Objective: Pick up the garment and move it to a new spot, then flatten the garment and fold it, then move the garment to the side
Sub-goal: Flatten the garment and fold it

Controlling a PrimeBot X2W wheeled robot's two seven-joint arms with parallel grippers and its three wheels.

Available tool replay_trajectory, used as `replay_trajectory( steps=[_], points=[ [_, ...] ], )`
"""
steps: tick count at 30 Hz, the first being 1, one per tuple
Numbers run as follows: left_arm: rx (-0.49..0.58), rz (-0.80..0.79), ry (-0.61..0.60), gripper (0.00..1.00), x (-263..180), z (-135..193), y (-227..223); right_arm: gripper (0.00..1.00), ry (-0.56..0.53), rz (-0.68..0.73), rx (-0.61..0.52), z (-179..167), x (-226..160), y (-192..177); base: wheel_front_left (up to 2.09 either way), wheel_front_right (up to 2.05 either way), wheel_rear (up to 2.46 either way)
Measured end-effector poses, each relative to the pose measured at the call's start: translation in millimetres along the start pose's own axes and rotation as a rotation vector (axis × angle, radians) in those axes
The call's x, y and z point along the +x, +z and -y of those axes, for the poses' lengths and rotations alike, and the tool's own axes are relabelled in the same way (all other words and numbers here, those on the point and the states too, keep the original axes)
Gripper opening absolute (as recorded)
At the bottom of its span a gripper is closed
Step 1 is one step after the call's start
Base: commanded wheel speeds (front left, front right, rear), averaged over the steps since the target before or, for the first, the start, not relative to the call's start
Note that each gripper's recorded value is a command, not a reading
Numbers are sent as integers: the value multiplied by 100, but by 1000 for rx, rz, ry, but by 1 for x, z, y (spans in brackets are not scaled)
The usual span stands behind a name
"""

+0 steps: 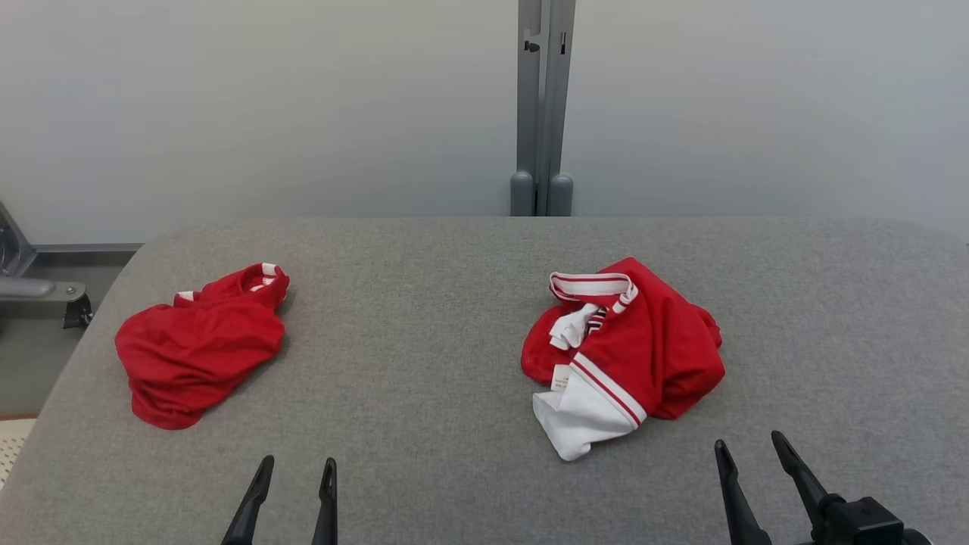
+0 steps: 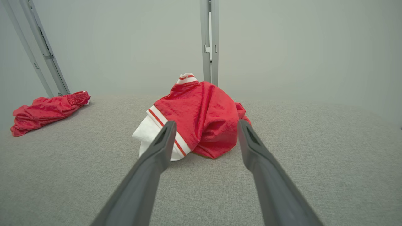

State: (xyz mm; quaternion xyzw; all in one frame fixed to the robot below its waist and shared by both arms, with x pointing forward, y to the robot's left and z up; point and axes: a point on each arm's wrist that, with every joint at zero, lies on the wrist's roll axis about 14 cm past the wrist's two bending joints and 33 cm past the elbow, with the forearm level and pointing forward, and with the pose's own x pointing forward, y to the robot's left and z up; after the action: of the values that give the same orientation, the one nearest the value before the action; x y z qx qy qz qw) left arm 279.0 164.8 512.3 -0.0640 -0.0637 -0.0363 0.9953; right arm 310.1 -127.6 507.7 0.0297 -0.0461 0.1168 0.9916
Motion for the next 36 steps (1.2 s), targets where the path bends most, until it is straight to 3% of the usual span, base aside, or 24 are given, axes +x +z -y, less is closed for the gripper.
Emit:
replay_trajectory(
  steps=[24, 31, 36],
  points=[
    [16, -44, -54, 100, 5, 16, -12, 100, -14, -8, 21, 4, 3, -3, 0, 0, 0],
    [2, -88, -196, 100, 21, 57, -27, 100, -23, -17, 24, 6, 5, -5, 0, 0, 0],
    [15, -127, -376, 100, 45, 108, -41, 100, -28, -18, 4, 8, 10, -5, 0, 0, 0]
  ],
)
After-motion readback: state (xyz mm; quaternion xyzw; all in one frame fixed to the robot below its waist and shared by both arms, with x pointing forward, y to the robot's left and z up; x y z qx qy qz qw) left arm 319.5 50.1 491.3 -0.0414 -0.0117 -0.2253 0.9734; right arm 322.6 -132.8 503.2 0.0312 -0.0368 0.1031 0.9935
